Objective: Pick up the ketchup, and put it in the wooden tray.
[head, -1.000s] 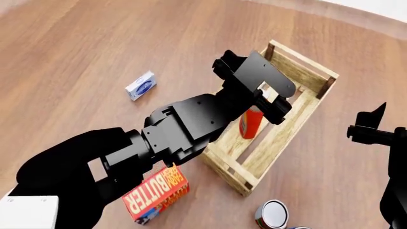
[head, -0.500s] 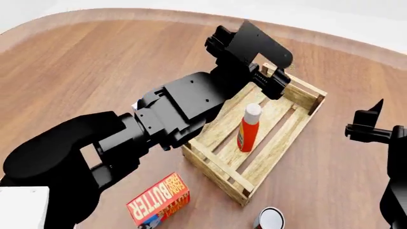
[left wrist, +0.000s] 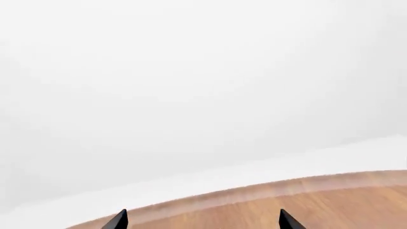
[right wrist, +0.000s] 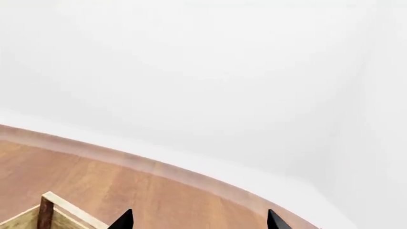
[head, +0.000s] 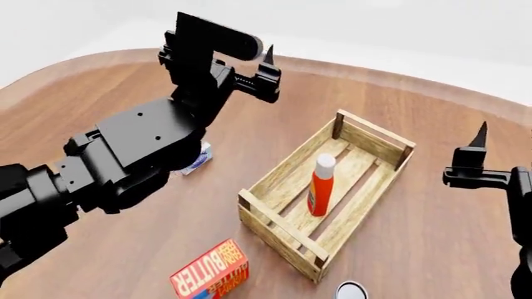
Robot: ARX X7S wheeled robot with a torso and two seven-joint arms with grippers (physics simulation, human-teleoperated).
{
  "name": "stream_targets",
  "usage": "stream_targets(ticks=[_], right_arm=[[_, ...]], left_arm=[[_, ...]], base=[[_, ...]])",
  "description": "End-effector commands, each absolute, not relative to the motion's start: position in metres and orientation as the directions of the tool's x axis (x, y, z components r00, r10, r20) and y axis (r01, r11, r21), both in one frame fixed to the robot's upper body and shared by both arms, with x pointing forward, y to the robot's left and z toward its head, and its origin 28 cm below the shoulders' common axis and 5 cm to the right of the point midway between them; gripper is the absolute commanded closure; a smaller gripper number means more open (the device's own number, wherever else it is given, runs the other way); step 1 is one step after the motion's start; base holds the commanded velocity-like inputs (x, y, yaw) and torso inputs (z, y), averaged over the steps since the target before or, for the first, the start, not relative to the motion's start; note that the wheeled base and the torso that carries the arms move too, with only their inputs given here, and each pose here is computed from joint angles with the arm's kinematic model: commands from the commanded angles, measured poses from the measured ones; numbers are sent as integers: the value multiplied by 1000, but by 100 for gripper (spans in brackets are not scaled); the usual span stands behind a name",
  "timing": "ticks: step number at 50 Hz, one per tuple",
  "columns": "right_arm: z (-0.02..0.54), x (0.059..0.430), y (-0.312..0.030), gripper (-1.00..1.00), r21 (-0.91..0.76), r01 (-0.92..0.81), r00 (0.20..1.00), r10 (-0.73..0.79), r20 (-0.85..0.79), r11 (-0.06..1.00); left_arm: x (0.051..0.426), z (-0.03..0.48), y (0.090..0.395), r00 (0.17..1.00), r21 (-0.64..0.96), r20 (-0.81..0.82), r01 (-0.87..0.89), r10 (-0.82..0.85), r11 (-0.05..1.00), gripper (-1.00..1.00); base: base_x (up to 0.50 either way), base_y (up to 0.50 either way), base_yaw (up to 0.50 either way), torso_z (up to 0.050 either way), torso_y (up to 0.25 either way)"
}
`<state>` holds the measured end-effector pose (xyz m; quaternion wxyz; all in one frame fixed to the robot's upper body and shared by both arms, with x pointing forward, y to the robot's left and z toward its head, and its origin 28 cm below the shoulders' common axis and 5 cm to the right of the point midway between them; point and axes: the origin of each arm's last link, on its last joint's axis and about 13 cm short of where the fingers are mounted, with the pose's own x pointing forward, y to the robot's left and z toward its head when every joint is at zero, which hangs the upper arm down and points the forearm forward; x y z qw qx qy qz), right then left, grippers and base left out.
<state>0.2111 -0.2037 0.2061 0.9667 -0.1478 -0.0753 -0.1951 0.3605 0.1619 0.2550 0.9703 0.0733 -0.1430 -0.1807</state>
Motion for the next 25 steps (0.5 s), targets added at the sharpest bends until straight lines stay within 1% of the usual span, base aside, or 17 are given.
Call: stream_targets(ticks=[1,5,10,17,25], right_arm=[[214,199,-191,-100,-260,319,935,-258,242,911],[213,205,-188,-100,-253,307,937,-246,247,917],[209,213,-183,-100,-252,297,939,-233,254,921],[205,218,-180,-100,-232,291,939,-231,254,928],[200,224,-176,-100,-211,281,942,-227,249,936]], left_arm=[[314,231,215,955,90,253,138,-156,986,-100],[300,219,228,969,49,240,54,-64,997,-100],[283,202,236,976,42,216,1,-10,999,-100],[269,193,244,978,-2,196,-74,73,997,-100],[265,188,248,977,-25,177,-117,119,993,-100]], base=[[0,0,0,-9,152],[0,0,0,-8,147],[0,0,0,-9,139],[0,0,0,-9,131],[0,0,0,-2,19]])
